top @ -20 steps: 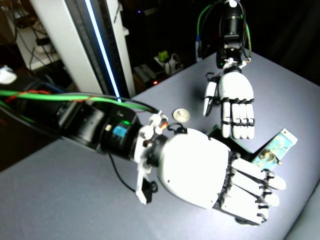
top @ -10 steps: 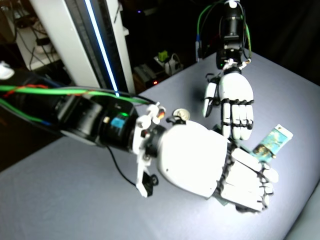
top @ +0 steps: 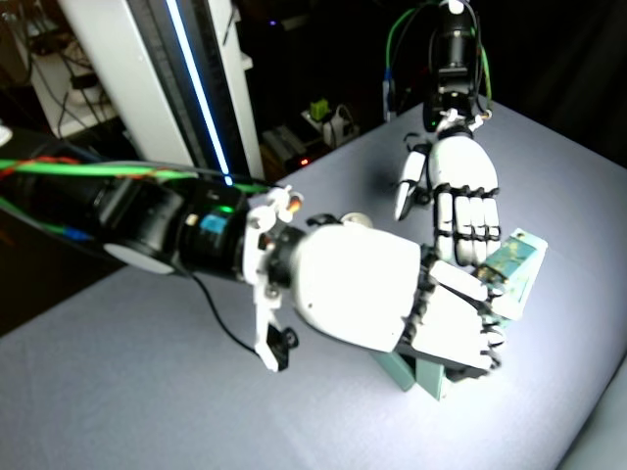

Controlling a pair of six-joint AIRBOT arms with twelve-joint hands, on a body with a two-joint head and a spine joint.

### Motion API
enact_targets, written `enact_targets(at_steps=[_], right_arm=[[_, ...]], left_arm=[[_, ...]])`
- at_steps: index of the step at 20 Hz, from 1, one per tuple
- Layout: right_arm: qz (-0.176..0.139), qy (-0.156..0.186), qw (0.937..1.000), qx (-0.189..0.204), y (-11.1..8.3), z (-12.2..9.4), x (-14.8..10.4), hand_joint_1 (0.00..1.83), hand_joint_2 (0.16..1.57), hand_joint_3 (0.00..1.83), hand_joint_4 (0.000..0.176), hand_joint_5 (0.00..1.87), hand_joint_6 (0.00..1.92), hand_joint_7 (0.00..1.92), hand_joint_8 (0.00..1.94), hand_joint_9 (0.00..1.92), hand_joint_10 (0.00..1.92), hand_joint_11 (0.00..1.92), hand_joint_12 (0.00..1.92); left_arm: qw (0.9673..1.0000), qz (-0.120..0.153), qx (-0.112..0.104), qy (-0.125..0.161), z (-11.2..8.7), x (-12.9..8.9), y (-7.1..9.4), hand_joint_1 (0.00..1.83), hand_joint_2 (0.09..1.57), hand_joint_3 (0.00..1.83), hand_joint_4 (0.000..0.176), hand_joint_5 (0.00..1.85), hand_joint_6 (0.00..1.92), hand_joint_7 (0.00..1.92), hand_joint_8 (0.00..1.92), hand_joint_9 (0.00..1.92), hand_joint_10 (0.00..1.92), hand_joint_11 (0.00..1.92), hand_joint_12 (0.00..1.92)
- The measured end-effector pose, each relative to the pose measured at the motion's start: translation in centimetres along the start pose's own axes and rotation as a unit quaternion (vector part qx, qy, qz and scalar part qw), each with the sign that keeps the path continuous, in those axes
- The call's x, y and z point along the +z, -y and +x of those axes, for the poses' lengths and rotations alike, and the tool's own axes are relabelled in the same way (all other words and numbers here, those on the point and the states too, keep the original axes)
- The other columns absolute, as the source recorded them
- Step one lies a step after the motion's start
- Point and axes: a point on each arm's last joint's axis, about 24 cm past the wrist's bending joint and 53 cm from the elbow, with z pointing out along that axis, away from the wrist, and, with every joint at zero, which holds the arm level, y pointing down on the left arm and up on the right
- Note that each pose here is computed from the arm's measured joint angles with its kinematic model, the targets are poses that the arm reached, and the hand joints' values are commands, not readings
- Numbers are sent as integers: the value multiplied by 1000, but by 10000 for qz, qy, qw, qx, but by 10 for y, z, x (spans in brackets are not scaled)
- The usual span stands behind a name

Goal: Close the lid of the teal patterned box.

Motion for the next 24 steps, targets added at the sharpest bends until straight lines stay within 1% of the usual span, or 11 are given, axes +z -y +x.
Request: enact_targets(at_steps=[3,6,9,10,12,15,16,19,20,21,24], right_arm=[[-82,4,9999,134,-2,4,-7,228,1441,0,0,372,18,555,22,316,785,119,1652],[40,-354,9991,239,6,30,-16,193,1434,0,0,281,0,495,1,298,669,24,1700],[36,-335,9988,347,9,31,-21,247,1414,0,0,272,0,478,1,245,790,5,1754],[20,-297,9987,405,9,30,-23,254,1416,0,0,279,4,446,0,221,765,0,1715],[13,-323,9987,403,9,32,-30,250,1420,1,0,286,6,420,0,204,733,0,1693],[-12,-352,9986,388,8,34,-40,258,1426,0,0,294,10,434,10,143,879,0,1768],[-40,-299,9988,376,6,30,-45,190,1418,0,0,282,5,433,9,152,890,0,1768],[-59,-176,9993,330,7,19,-59,82,1409,0,0,308,19,468,23,239,968,117,1809],[-57,-134,9994,312,8,16,-66,94,1408,0,0,294,14,457,17,208,973,75,1825],[-66,-91,9995,298,8,12,-70,107,1414,1,0,269,4,439,10,163,965,14,1814],[-108,39,9997,232,6,2,-83,204,1408,0,0,271,12,464,23,111,1032,0,1780]], left_arm=[[10000,-76,-32,-22,2,-2,-5,113,1403,3,15,0,0,0,0,0,0,5,2],[9999,-134,-94,-2,4,-5,-9,148,1417,5,43,0,0,0,0,0,0,0,0],[9997,-182,-123,-89,11,-8,-12,212,1441,7,42,0,0,0,0,0,0,23,26],[9996,-208,-155,-96,13,-9,-13,212,1453,0,25,0,0,0,0,0,0,4,122],[9995,-197,-239,-85,16,-13,-13,246,1439,0,20,10,4,0,0,0,0,0,267],[9993,-148,-335,-113,23,-21,-10,97,1396,0,41,1,0,0,0,0,0,0,217],[9991,-143,-398,-106,24,-26,-10,177,1409,0,30,31,5,0,0,0,0,0,252],[9990,-159,-388,-150,24,-38,-9,180,1479,9,44,44,3,0,0,0,0,0,334],[9990,-170,-364,-201,26,-43,-8,122,1488,5,76,34,1,0,0,0,0,0,299],[9990,-163,-355,-212,25,-45,-7,135,1497,3,46,44,4,0,0,0,0,0,359],[9991,-104,-352,-233,26,-53,-2,0,1496,0,46,31,3,0,0,0,0,0,252]])
